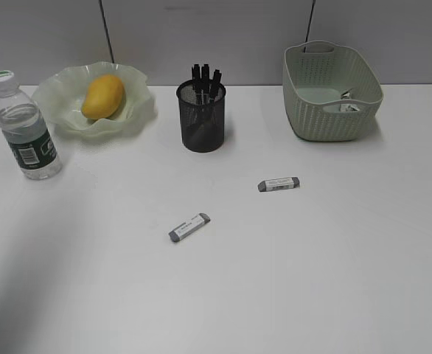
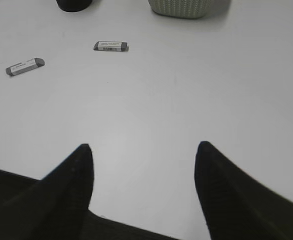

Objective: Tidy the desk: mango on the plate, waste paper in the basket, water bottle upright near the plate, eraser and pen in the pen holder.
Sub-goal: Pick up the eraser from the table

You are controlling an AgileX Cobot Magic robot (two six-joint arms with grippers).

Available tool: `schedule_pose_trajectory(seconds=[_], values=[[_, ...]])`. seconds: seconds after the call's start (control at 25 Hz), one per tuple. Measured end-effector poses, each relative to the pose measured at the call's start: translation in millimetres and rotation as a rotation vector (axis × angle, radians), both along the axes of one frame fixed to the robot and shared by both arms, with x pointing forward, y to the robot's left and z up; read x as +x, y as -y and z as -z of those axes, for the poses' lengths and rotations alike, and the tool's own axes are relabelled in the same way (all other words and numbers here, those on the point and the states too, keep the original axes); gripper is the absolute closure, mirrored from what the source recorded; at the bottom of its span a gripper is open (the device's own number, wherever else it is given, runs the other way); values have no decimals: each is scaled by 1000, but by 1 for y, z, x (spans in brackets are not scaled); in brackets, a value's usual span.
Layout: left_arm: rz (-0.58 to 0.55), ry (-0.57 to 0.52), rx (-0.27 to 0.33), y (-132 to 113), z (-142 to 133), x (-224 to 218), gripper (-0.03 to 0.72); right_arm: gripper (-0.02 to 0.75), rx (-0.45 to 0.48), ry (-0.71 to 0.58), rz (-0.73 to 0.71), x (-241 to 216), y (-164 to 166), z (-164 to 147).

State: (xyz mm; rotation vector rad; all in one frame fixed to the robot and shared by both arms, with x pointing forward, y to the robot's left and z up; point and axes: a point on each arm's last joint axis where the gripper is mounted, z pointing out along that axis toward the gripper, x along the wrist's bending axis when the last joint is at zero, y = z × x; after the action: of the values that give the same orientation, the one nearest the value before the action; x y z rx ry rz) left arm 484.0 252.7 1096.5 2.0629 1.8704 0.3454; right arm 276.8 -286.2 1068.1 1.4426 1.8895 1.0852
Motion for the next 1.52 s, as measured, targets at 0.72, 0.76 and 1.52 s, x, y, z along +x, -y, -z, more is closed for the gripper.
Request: schedule_pose_trajectory(seconds=[0.72,0.76,1.52], values=[[-40,436,-81,-37,7,-173,232,232,0,0,0,0,0,0],[-40,474,-85,-38,6,-182,232,232,0,0,0,0,0,0],[-40,585,-73,-48,37,-234,260,233,-42,-107,0,18,-7,5]])
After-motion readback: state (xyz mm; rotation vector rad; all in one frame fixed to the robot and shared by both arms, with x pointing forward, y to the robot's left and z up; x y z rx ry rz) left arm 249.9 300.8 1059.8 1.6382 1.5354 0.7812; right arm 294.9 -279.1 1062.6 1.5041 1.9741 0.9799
